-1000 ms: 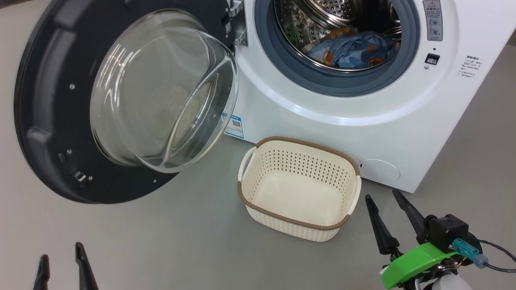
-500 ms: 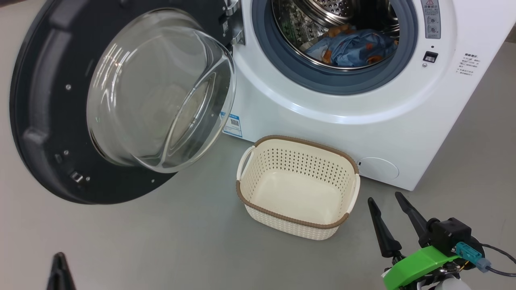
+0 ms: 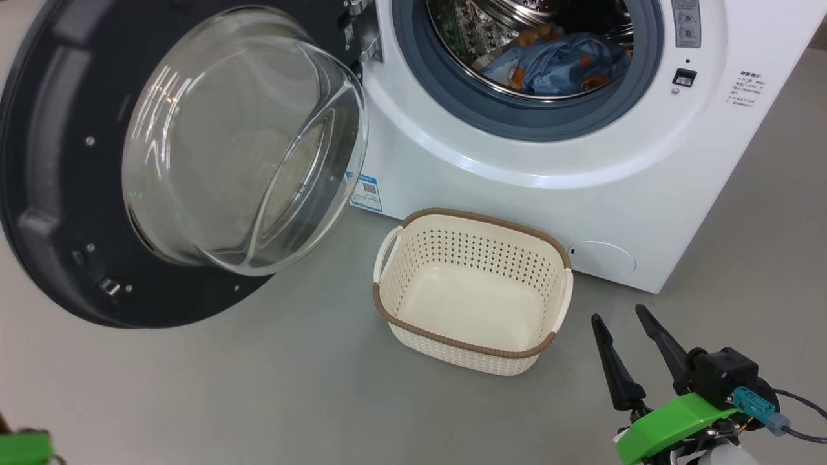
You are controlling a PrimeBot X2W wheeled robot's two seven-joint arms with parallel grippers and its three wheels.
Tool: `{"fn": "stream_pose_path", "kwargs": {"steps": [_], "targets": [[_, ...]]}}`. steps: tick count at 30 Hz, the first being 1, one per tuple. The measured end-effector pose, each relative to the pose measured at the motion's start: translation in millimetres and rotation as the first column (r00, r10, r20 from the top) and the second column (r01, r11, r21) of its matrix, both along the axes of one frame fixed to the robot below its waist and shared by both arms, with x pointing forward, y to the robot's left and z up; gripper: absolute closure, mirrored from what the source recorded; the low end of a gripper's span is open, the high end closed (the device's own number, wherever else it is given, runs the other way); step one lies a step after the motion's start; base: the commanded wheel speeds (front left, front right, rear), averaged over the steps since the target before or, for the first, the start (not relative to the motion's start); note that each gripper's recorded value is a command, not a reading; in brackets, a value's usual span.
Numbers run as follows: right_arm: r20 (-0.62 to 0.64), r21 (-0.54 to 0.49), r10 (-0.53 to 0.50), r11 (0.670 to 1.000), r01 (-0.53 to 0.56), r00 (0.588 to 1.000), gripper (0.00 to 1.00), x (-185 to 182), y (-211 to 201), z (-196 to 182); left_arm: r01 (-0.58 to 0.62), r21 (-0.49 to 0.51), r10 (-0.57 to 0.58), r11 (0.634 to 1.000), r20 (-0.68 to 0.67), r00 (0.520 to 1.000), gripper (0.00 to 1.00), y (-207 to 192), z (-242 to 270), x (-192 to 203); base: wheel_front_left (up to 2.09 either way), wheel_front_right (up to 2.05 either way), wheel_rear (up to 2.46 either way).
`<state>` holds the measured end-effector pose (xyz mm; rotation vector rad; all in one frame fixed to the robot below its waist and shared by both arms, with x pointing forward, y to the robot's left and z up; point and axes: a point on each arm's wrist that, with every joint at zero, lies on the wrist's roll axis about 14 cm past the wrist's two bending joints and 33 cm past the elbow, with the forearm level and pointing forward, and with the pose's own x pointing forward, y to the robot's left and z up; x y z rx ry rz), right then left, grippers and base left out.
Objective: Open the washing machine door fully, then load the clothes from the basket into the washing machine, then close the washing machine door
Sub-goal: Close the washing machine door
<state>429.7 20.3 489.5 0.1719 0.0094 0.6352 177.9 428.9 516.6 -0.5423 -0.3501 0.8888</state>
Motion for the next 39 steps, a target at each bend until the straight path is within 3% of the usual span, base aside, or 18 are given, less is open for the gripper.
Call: {"fn": "stream_pose_path", "kwargs": {"steps": [11, 21, 28, 39], "targets": [[-0.013, -0.002, -0.014, 1.000, 0.014, 1.000, 0.00, 4, -7, -5, -0.030, -0.097, 0.050, 0.995, 0.211, 0.976, 1.00, 59, 45, 11, 0.00, 0.00, 0.00], [-0.026, -0.015, -0.037, 0.999, 0.037, 0.999, 0.00, 13, -19, -12, 0.046, -0.244, 0.046, 0.969, 0.360, 0.932, 1.00, 94, 63, 36, 0.00, 0.00, 0.00], [-0.021, -0.027, -0.050, 0.998, 0.049, 0.999, 0.00, 20, -26, -12, 0.137, -0.364, 0.041, 0.921, 0.441, 0.897, 1.00, 105, 60, 56, 0.00, 0.00, 0.00], [-0.027, -0.049, -0.073, 0.996, 0.072, 0.997, 0.00, 30, -40, -16, 0.281, -0.503, 0.013, 0.817, 0.502, 0.865, 1.00, 102, 37, 81, 0.00, 0.00, 0.00]]}}
